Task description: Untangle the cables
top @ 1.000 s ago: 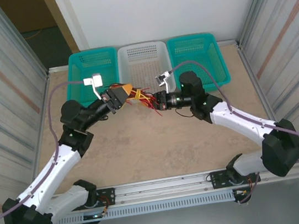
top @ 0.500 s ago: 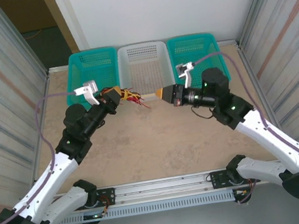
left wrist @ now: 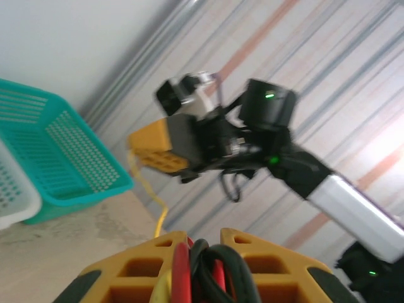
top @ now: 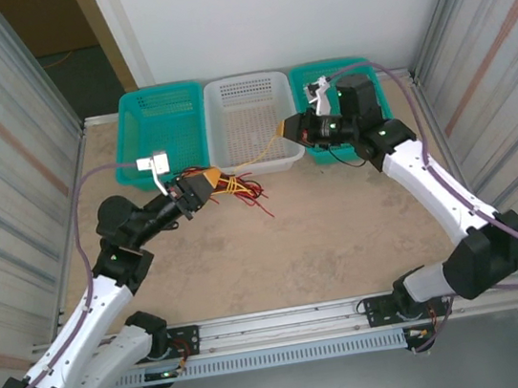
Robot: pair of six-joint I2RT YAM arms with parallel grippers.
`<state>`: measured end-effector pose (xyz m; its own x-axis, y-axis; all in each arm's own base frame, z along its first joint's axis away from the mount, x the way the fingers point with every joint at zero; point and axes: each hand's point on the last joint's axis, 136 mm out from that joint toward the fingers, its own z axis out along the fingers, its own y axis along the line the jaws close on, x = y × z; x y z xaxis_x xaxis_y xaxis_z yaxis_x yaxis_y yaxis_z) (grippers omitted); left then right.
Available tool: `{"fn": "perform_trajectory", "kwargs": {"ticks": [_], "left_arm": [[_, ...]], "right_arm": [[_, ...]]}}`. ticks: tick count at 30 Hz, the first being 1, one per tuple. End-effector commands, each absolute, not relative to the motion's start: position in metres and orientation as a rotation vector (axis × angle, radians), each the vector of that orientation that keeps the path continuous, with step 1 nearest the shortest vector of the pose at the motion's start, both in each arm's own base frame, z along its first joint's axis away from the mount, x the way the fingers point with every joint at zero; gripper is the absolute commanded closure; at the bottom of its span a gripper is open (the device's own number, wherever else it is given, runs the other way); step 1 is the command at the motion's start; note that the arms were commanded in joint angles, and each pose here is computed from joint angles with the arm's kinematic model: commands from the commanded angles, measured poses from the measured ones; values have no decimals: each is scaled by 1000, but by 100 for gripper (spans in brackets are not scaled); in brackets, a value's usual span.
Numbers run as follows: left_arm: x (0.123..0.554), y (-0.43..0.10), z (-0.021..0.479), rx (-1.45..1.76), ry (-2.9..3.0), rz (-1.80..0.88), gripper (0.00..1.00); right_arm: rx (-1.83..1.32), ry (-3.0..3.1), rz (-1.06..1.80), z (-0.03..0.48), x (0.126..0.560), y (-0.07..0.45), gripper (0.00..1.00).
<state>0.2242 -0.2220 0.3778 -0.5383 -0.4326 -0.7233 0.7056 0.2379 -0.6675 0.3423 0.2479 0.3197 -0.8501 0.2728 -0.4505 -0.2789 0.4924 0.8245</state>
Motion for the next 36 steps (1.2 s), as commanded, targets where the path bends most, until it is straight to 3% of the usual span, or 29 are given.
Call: {"fn": "perform_trajectory", "kwargs": {"ticks": [1, 6, 12, 15, 21, 27, 36], "left_arm": [[187, -214, 446, 370, 1329, -1612, 100], [211, -195, 472, 219, 1257, -1469, 100], [277, -158, 450, -65, 1369, -1118, 100], [307, -120, 413, -257, 1473, -866, 100], [323, -68, 358, -471, 1556, -783, 100], [310, -72, 332, -415, 1646, -797, 100], [289, -70, 293, -422, 1817, -779, 100]], "right_arm": [[89, 2174, 1344, 300, 359, 239, 100], [111, 2298, 1366, 238, 324, 265, 100], [88, 2359, 1351, 206, 269, 280, 100], [74, 2323, 1298, 222, 256, 261, 100], [123, 2135, 1220, 293, 255, 194, 100], [219, 2004, 1122, 352, 275, 129, 100], [622, 1878, 953, 365, 310, 9, 100]]}}
